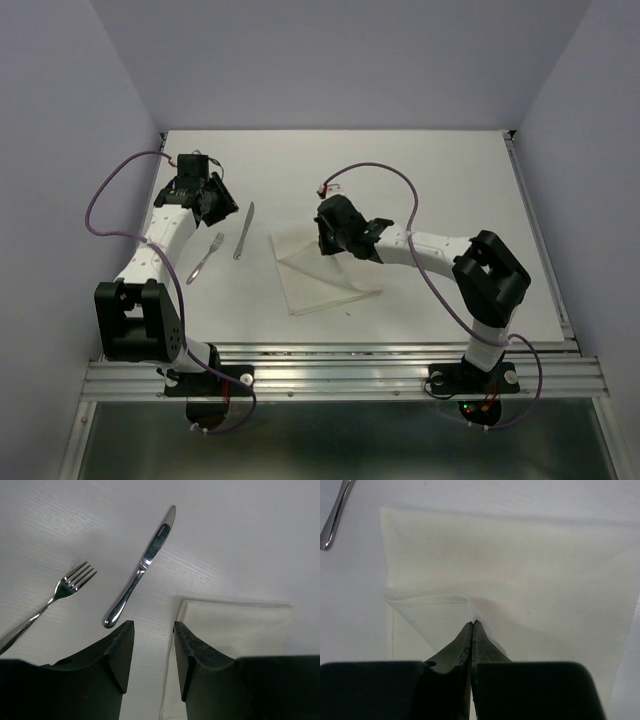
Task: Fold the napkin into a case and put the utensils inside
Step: Fold the top corner of the square-folded napkin at the center of the board.
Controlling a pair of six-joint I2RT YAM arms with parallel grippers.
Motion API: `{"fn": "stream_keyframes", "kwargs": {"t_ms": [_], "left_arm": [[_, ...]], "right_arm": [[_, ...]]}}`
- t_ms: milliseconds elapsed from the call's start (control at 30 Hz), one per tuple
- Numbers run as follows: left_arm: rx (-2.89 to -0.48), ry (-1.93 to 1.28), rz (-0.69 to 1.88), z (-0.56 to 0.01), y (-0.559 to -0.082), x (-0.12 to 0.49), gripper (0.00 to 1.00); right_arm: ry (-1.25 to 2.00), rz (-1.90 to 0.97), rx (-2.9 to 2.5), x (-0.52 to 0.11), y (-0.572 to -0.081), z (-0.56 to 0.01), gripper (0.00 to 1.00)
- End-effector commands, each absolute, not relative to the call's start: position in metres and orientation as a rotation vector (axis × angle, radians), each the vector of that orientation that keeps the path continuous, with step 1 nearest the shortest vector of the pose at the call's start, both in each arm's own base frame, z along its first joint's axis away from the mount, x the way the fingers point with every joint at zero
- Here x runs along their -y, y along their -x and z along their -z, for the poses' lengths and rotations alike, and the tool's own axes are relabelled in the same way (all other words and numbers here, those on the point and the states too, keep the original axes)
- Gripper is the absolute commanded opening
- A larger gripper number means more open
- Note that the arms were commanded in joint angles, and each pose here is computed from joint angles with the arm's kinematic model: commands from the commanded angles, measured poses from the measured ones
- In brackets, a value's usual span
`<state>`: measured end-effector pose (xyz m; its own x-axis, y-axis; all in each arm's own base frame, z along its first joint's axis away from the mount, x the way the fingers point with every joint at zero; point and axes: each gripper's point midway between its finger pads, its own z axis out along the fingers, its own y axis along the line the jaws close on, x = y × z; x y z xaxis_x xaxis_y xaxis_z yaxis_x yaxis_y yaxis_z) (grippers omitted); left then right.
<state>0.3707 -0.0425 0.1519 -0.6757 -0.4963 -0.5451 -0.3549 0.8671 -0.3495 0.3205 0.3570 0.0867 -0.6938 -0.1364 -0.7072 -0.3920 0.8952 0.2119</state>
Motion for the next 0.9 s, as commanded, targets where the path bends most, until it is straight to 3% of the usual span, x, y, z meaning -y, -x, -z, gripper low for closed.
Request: {"fn": "stream_keyframes", "kwargs": {"t_ms": [0,467,867], "left_arm": [[-2.366,0.579,0.291,-0.157,-0.375,0.043,0.49],[-2.376,0.574,0.297,-0.155,-0.375,0.044,0.49],[-2.392,0.566,0.319,-0.154,-0.380,0.048,0.49]], "right_arm": [[0.272,-0.617,-2.263,-0.370,-0.351,-0.111,0.01],[0.034,-0.576,-2.303,-0.321,-0.408,-0.091,0.01],[-0.100,-0.565,-2.286,-0.299,-0.426,-0.087,0.01]]}}
